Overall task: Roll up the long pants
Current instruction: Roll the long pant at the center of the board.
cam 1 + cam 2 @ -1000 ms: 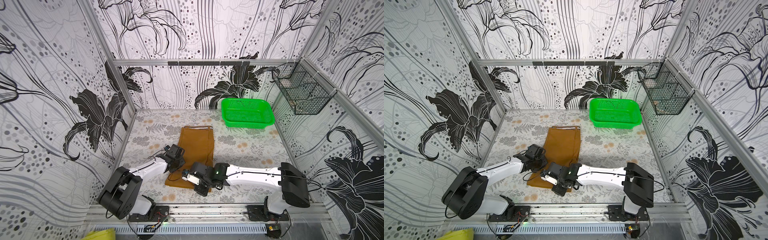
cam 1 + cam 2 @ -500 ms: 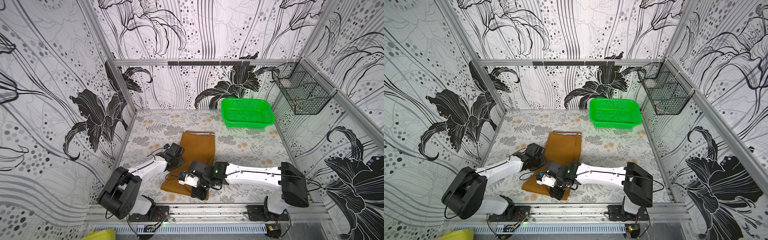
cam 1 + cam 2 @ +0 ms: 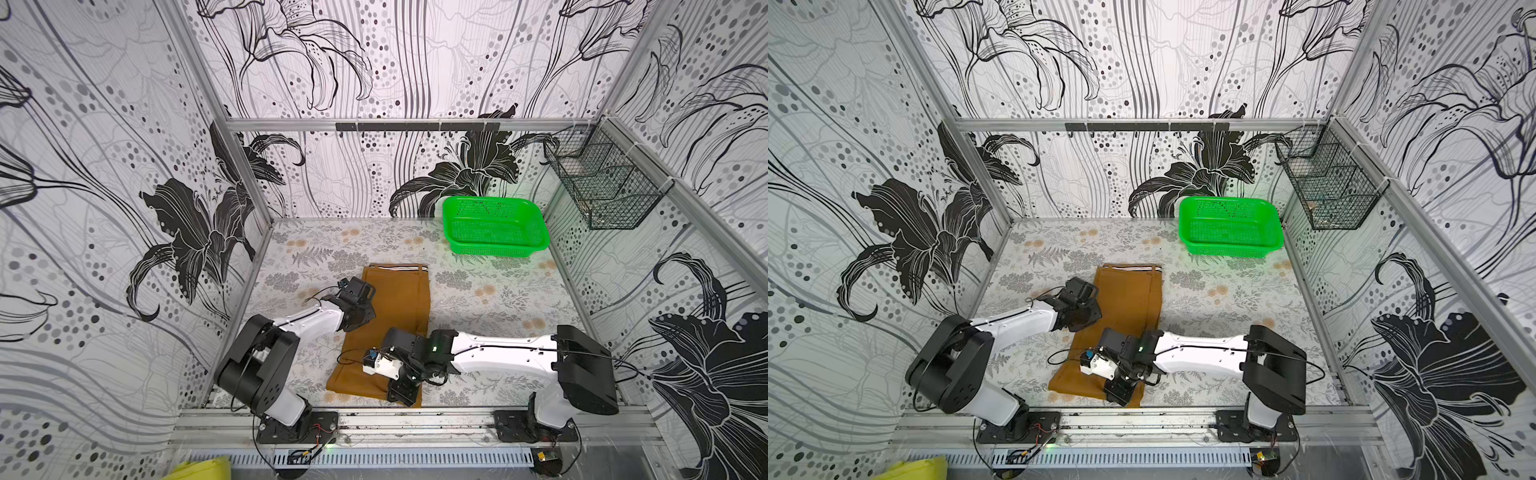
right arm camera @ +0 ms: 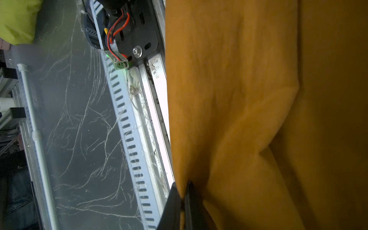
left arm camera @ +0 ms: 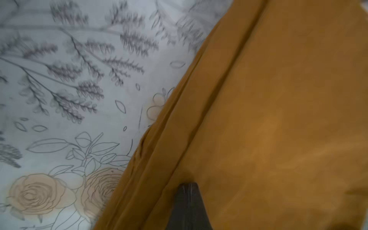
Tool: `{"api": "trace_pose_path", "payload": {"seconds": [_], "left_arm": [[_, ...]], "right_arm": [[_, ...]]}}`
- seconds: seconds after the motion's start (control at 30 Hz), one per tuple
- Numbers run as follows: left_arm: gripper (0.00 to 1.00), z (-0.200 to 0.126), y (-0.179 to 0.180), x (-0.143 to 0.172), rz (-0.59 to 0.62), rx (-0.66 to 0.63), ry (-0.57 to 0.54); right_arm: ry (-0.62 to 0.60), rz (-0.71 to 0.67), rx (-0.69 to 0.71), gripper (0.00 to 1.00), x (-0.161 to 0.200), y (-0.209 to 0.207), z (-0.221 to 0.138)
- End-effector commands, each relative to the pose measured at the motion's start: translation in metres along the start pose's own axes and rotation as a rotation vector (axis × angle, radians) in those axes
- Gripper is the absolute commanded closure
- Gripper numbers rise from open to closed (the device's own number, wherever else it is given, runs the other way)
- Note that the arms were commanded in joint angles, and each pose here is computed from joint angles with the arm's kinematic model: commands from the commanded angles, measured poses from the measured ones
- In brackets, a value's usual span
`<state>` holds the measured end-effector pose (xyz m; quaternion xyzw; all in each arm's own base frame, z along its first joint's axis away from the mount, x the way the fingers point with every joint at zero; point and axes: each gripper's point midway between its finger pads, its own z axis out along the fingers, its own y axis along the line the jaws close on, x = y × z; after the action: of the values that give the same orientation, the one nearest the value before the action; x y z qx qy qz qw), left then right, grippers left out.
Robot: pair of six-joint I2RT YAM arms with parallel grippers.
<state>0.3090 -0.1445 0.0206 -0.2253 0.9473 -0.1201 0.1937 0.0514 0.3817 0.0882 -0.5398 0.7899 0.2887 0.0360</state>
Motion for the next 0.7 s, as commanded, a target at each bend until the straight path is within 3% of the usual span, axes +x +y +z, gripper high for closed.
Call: {"api": "trace_pose_path", "payload": {"seconds": [0.0,0.3,0.67], "left_arm": [[1.00,0.016,0.012,0.025,-0.018,-0.012,0.070],[1.00,0.003,0.040,0.041,-0.008,-0.069,0.073],[1.00,-0.018,0.037,0.031,0.024,-0.061,0.035]], "right_arm": [[-0.070,0.015,-0.020,1.00,-0.013,0.000,-0.010],[-0.214,0.157,-0.070,1.00,-0.041,-0.046,-0.048],[-0.217,0.234,-0.037,1.00,-0.051,-0.097,-0.065]]}}
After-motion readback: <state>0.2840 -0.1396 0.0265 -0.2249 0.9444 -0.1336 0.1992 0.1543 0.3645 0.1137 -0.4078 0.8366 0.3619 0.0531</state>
